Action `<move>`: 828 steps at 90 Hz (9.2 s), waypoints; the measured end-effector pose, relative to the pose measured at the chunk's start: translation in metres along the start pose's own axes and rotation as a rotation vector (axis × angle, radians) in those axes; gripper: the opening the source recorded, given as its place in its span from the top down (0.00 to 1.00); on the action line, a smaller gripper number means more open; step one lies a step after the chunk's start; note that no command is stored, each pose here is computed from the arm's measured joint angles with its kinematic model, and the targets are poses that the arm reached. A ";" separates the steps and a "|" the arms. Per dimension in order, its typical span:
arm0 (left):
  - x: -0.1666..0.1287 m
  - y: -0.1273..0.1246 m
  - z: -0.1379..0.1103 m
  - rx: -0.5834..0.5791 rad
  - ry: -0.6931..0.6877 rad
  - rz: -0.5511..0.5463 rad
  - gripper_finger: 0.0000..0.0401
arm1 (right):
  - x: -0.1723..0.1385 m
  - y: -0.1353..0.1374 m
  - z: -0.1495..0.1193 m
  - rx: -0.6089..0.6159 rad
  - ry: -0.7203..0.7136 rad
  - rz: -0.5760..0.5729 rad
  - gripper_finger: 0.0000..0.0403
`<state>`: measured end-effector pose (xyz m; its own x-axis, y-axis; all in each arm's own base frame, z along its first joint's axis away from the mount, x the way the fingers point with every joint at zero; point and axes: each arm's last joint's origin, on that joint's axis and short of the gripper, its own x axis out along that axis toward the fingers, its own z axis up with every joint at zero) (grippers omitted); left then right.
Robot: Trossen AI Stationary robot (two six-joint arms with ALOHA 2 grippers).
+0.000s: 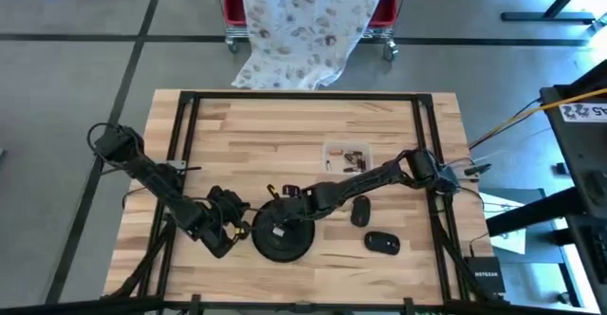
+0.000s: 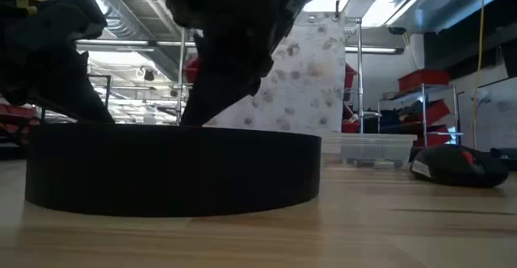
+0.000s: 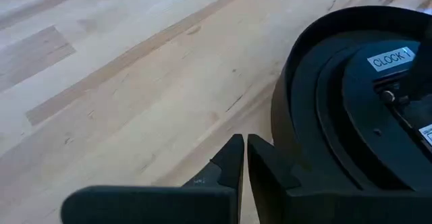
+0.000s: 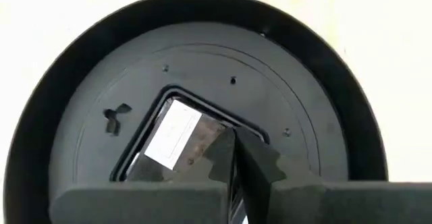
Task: Insert battery
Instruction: Insert the black battery into the wall clock
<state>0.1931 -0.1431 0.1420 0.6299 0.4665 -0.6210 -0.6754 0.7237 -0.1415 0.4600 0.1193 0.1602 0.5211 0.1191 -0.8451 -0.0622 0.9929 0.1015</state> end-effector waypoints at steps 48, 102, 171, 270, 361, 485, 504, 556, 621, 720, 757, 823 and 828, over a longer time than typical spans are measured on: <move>0.000 0.000 0.000 0.000 0.006 0.000 0.99 | -0.001 0.000 0.000 -0.008 -0.009 0.010 1.00; 0.000 0.000 0.000 0.001 0.008 -0.001 0.99 | -0.010 -0.001 -0.001 0.023 0.024 -0.015 1.00; 0.000 0.000 0.000 -0.005 0.009 -0.002 0.99 | -0.002 -0.014 -0.005 0.043 0.012 0.043 1.00; 0.000 -0.001 0.000 -0.009 0.009 -0.005 0.99 | -0.005 -0.013 -0.006 0.053 0.026 0.000 1.00; 0.000 0.000 0.000 -0.007 0.009 -0.003 0.99 | -0.016 -0.017 -0.004 0.043 0.022 -0.041 1.00; 0.000 -0.001 0.000 -0.012 0.007 -0.005 0.99 | -0.009 -0.018 -0.010 0.052 0.077 -0.044 1.00; 0.000 -0.001 0.000 -0.012 0.009 -0.005 0.99 | -0.011 -0.017 -0.007 0.043 0.048 -0.025 1.00; 0.000 -0.001 0.000 -0.011 0.009 -0.005 0.99 | -0.020 -0.019 -0.008 0.065 0.072 -0.038 1.00; 0.000 -0.001 0.000 -0.013 0.010 -0.005 0.99 | -0.019 -0.029 -0.008 0.112 0.093 -0.040 1.00; 0.000 -0.002 0.000 -0.020 0.009 -0.018 0.99 | -0.024 -0.036 -0.007 0.109 0.097 -0.051 1.00; 0.000 -0.002 0.000 -0.016 0.009 -0.018 0.99 | -0.021 -0.036 -0.009 0.113 0.113 -0.051 1.00; 0.000 -0.003 0.000 -0.020 0.008 -0.021 0.99 | -0.011 -0.045 -0.011 0.147 0.137 -0.041 1.00; 0.000 -0.003 0.000 -0.020 0.008 -0.021 0.99 | -0.011 -0.045 -0.011 0.147 0.137 -0.041 1.00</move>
<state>0.1951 -0.1450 0.1424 0.6410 0.4470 -0.6239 -0.6697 0.7229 -0.1701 0.4473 0.0732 0.1593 0.3996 0.0874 -0.9125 0.0870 0.9873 0.1327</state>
